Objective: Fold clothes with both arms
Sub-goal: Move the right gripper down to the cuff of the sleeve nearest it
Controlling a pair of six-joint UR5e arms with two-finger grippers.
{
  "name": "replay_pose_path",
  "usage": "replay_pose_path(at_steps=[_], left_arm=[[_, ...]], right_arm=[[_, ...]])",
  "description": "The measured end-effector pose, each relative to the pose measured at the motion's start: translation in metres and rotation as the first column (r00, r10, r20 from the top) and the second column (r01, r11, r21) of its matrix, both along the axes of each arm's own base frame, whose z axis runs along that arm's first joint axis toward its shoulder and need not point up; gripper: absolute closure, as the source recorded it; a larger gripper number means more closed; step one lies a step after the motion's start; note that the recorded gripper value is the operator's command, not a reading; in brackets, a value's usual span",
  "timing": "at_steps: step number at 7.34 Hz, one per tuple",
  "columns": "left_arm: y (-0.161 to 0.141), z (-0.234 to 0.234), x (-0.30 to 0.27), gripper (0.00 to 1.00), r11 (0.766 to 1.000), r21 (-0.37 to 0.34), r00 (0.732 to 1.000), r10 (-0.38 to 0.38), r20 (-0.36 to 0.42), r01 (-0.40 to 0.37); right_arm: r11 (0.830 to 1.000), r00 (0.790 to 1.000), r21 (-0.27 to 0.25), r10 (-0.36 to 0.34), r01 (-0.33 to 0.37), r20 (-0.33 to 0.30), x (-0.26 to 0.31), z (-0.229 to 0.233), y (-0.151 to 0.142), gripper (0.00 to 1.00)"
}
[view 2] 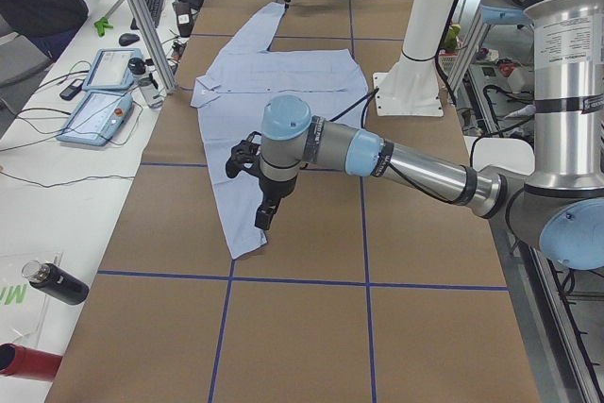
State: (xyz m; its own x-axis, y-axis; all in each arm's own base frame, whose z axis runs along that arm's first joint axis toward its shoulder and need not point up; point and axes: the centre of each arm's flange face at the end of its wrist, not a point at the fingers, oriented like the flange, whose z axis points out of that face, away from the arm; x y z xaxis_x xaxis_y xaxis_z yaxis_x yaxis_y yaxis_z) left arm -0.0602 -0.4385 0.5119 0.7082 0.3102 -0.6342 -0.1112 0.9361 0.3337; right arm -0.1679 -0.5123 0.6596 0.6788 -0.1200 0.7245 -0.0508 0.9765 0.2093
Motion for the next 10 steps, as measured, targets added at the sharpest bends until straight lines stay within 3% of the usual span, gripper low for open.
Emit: replay_pose_path(at_steps=[6, 10], left_arm=[[0.000, -0.001, 0.000, 0.00, 1.000, 0.001, 1.000, 0.000, -0.001, 0.000], [0.000, -0.001, 0.000, 0.00, 1.000, 0.002, 1.000, 0.001, -0.003, -0.001]], right_arm=[[0.998, 0.999, 0.034, -0.045, 0.046, -0.031, -0.001, 0.013, 0.000, 0.37], [0.997, 0.998, 0.051, -0.049, 0.050, -0.032, -0.002, 0.009, -0.006, 0.37]])
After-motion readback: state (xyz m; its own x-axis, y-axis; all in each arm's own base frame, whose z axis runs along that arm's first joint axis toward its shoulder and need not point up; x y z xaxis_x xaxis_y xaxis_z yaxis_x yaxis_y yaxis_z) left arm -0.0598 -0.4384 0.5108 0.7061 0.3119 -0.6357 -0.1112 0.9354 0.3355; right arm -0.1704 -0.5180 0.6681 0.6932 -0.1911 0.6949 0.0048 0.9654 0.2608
